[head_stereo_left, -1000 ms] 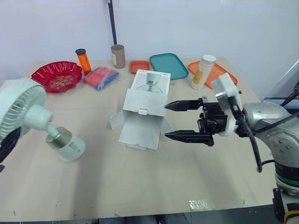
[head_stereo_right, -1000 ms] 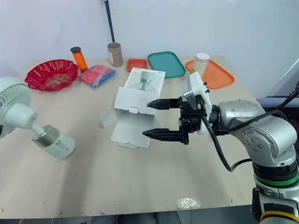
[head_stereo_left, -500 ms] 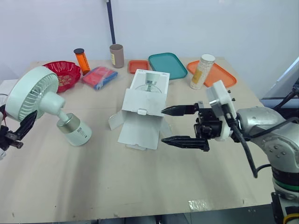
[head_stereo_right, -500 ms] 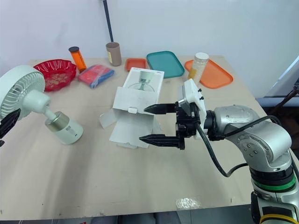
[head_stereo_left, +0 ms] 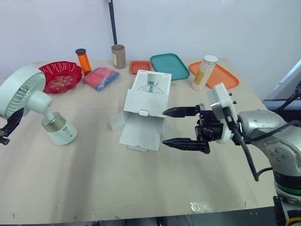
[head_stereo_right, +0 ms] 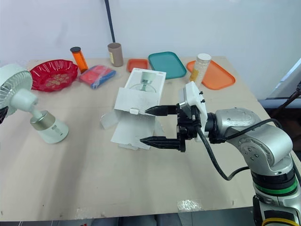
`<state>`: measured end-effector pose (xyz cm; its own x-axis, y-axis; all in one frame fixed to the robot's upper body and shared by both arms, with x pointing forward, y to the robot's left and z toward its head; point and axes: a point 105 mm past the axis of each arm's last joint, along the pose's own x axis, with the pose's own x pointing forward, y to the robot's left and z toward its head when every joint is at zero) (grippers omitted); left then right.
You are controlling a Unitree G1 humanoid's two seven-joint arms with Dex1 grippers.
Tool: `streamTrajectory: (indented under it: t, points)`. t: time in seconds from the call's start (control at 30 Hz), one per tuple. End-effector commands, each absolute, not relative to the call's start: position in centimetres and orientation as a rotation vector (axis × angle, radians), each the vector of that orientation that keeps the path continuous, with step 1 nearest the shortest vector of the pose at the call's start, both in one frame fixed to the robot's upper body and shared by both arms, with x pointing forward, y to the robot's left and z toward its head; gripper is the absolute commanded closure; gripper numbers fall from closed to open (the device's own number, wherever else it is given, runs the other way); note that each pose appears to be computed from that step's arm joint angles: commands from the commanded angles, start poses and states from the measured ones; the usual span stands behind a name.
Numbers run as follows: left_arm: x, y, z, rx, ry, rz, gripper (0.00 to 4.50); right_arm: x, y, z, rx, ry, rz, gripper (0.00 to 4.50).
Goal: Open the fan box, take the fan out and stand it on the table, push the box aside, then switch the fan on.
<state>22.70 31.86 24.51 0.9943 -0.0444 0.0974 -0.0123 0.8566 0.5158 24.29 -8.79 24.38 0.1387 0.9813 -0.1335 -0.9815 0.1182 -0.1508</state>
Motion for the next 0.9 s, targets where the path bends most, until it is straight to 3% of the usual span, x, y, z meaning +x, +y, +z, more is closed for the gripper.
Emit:
streamTrajectory:
  t: [0.03,0.9]
  points:
    - [22.6,30.2,25.5,0.574,-0.186,-0.008,2.41,23.8,-8.7,25.1,-0.252,-0.047,1.441,0.00]
    - [24.3,27.7,22.4,0.301,-0.189,-0.059,2.41,23.6,-8.7,24.8,-0.254,-0.035,1.423,0.00]
